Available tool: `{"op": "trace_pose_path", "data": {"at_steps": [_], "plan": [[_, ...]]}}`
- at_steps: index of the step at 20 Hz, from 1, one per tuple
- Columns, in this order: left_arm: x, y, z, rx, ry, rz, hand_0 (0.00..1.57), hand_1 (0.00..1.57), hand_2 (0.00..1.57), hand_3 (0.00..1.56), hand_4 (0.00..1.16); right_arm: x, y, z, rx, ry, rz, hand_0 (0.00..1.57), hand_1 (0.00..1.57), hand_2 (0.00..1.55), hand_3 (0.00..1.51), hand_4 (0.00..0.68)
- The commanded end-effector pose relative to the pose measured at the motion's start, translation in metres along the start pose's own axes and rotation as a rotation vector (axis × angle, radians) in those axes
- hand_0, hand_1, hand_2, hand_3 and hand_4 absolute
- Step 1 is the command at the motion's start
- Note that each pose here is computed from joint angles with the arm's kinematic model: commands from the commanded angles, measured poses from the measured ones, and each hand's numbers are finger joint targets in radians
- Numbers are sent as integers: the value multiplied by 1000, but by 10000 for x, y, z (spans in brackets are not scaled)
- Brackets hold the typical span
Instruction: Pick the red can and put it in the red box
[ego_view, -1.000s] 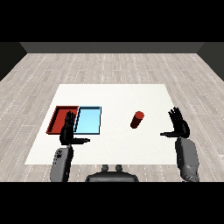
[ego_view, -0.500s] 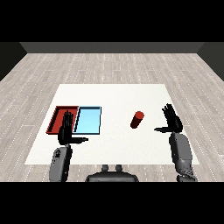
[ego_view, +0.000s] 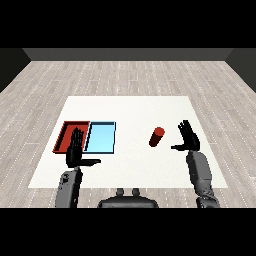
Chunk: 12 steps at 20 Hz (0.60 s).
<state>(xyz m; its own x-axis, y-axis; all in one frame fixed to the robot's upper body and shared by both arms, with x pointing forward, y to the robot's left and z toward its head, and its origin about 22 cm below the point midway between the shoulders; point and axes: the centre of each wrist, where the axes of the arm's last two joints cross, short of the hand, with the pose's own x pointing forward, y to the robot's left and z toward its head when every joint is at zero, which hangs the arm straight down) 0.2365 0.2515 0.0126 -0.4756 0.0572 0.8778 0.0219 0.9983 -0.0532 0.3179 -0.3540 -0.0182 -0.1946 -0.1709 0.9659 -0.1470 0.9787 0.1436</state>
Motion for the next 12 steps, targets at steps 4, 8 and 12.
{"op": "trace_pose_path", "data": {"at_steps": [4,8,12], "plan": [[-28,85,45,7,15,18,0,0,0,0,0,-246,99,-35,-4,31,-20,0,0,0,0,0],[168,164,-61,-10,-4,3,0,0,0,0,0,-308,155,58,-7,51,-64,0,0,0,0,0],[-19,56,-83,5,-15,0,0,0,0,0,0,-263,417,-114,14,52,-109,0,0,0,0,0]]}}
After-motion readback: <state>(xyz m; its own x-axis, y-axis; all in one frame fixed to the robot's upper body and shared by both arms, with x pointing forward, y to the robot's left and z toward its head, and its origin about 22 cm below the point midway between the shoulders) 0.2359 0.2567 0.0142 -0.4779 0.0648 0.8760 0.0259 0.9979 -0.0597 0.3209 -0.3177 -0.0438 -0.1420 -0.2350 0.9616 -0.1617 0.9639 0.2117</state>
